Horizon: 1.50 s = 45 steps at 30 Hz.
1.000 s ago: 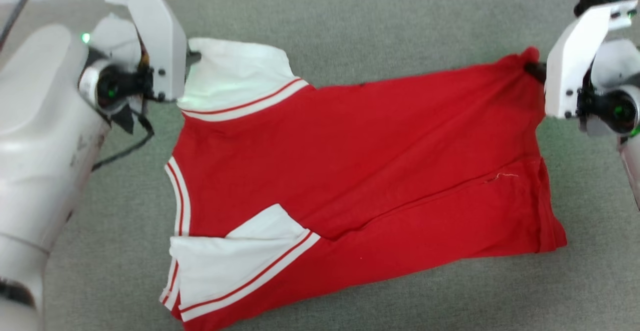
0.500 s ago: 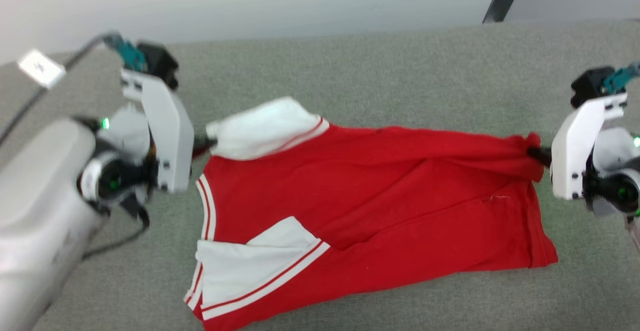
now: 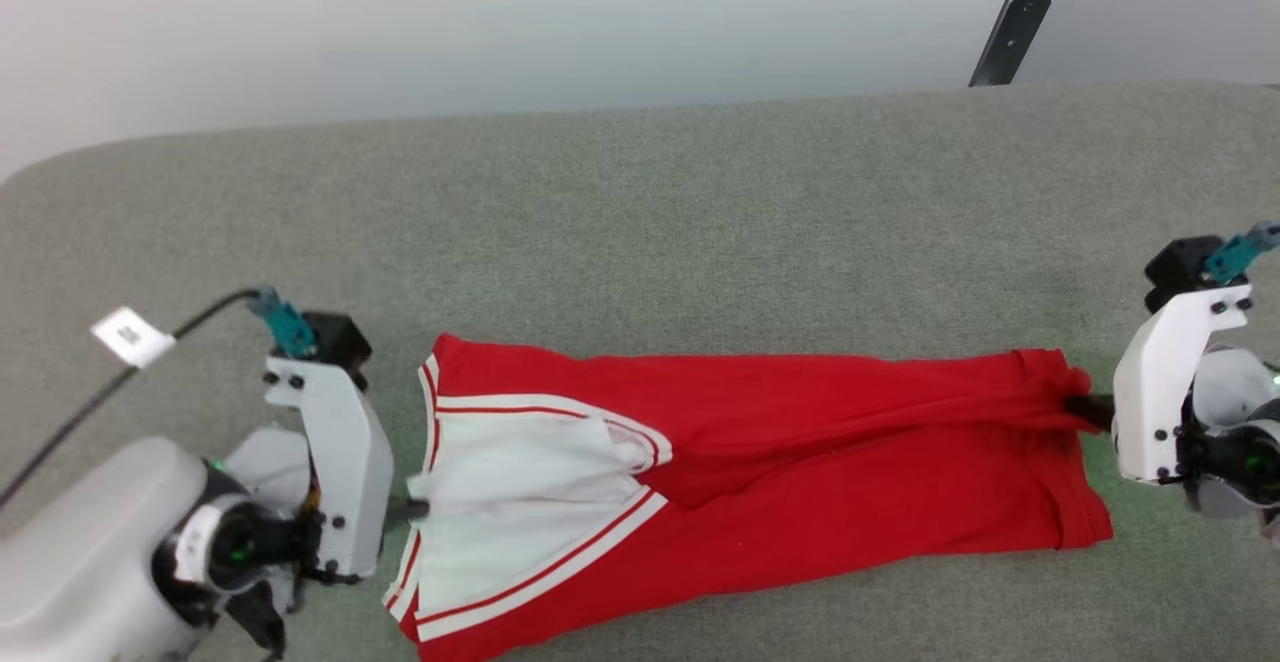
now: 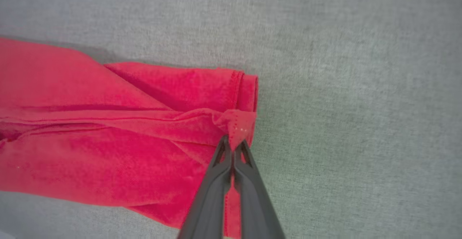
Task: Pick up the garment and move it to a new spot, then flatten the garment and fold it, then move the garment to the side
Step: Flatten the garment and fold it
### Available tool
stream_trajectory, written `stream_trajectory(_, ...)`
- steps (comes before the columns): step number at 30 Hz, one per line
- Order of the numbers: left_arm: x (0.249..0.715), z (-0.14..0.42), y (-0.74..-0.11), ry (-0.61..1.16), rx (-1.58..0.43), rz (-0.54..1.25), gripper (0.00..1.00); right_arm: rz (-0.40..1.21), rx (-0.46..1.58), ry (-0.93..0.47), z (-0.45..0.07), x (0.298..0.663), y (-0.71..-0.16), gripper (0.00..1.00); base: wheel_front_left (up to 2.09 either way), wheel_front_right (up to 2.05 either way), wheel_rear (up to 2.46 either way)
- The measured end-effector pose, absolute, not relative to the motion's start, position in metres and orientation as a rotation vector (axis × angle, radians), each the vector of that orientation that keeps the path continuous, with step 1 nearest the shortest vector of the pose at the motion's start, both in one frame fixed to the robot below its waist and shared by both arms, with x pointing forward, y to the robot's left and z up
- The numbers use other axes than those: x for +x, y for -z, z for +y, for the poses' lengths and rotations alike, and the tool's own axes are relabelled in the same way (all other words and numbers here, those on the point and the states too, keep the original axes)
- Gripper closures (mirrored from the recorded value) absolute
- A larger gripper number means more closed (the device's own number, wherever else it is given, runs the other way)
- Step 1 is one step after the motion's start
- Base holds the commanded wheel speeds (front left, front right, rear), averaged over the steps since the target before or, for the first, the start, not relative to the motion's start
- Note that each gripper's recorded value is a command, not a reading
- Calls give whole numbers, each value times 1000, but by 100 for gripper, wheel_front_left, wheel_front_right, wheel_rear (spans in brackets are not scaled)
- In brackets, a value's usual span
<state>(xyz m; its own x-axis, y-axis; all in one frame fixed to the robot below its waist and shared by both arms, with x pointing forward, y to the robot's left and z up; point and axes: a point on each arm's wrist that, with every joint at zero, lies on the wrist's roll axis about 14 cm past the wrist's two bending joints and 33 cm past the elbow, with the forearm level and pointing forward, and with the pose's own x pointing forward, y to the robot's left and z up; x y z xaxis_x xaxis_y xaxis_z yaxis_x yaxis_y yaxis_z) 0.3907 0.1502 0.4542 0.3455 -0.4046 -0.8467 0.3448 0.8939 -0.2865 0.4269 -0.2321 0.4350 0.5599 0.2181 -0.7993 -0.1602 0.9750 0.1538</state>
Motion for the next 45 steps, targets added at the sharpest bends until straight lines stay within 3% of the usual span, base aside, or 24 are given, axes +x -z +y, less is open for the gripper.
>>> stream_trajectory(16,385,142,-386,386,-99,1420,98,1045,61,-227,-217,433,-411,100,0,0,0)
stream_trajectory(17,385,142,-384,380,-97,1436,86,1047,62,-226,-217,433,-410,100,0,0,0)
stream_trajectory(18,385,142,-382,373,-95,1448,66,1054,64,-224,-217,432,-409,100,0,0,0)
stream_trajectory(20,387,142,-383,367,-67,1453,0,1067,65,-224,-216,430,-407,100,0,0,0)
stream_trajectory(36,413,169,-449,267,35,1328,0,1200,73,-179,-216,422,-392,100,0,0,0)
stream_trajectory(37,415,168,-450,265,25,1313,0,1205,77,-174,-215,422,-390,89,0,0,0)
stream_trajectory(38,414,167,-450,268,19,1305,0,1210,79,-171,-214,423,-389,15,0,0,0)
stream_trajectory(39,413,166,-448,272,17,1306,0,1213,76,-168,-213,425,-389,0,0,0,0)
stream_trajectory(45,406,172,-447,263,20,1278,0,1187,63,-171,-207,435,-404,0,0,0,0)
